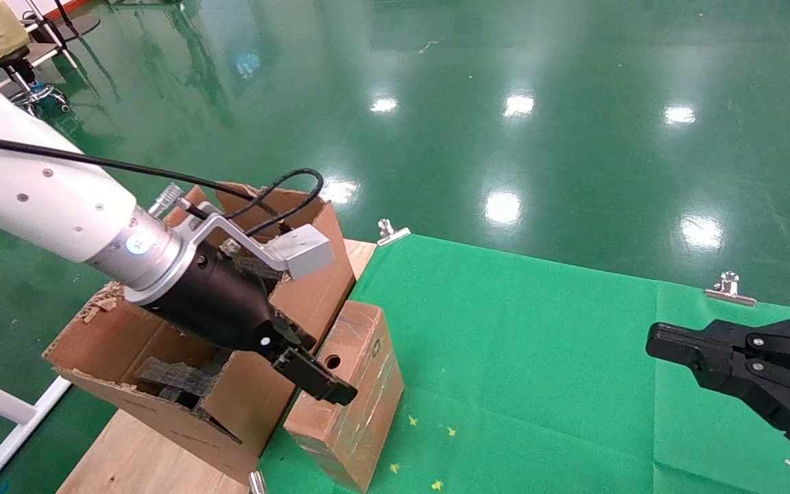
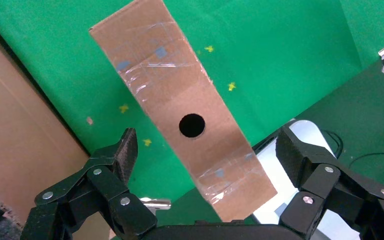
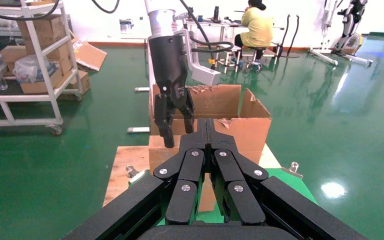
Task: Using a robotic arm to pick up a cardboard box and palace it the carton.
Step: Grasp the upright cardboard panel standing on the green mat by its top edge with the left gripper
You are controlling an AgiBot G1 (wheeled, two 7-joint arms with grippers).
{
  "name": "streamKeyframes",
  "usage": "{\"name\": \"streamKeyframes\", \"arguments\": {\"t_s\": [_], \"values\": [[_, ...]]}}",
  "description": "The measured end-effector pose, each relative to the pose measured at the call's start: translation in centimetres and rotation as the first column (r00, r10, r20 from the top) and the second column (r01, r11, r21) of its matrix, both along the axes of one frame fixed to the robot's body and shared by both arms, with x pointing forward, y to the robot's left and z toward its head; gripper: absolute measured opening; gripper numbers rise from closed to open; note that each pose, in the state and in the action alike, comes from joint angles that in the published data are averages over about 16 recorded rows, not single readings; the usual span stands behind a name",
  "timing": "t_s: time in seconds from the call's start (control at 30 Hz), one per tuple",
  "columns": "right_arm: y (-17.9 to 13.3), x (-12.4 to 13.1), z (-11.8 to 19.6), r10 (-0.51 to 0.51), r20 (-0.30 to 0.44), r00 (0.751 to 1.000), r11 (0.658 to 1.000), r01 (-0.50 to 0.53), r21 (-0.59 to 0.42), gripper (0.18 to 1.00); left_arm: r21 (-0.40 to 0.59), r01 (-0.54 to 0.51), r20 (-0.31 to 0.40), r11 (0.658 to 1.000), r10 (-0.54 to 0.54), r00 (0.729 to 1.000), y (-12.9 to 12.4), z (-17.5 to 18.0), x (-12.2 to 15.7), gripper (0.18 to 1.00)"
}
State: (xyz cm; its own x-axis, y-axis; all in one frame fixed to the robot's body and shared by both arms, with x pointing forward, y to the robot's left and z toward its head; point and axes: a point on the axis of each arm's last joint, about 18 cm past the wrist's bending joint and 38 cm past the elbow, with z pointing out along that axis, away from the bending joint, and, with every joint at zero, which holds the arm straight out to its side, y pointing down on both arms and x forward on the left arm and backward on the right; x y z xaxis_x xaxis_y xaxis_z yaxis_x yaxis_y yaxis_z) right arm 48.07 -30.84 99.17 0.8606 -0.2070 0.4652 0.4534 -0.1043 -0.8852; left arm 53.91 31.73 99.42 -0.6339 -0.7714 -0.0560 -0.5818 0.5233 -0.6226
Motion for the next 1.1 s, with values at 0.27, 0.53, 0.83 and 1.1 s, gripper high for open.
{"name": "streamKeyframes", "arguments": {"t_s": [0.27,0.53,0.83,1.1], "values": [[0.0,0.0,0.0,0.000,0.000,1.000,1.000,0.000,0.000,0.193,0.016,-0.026,-0.027,1.000,0.026,0.999,-0.7,-1.1,0.6,1.001],[0.0,0.0,0.0,0.000,0.000,1.000,1.000,0.000,0.000,0.213,0.039,-0.041,-0.032,0.998,0.042,0.999,-1.0,-1.7,1.1,0.998],[0.0,0.0,0.0,0.000,0.000,1.000,1.000,0.000,0.000,0.307,0.046,-0.044,-0.028,0.998,0.045,0.999,-1.1,-1.7,1.3,0.961],[0.0,0.0,0.0,0.000,0.000,1.000,1.000,0.000,0.000,0.450,0.042,-0.042,-0.029,0.998,0.043,0.999,-1.1,-1.6,1.2,0.869]]}}
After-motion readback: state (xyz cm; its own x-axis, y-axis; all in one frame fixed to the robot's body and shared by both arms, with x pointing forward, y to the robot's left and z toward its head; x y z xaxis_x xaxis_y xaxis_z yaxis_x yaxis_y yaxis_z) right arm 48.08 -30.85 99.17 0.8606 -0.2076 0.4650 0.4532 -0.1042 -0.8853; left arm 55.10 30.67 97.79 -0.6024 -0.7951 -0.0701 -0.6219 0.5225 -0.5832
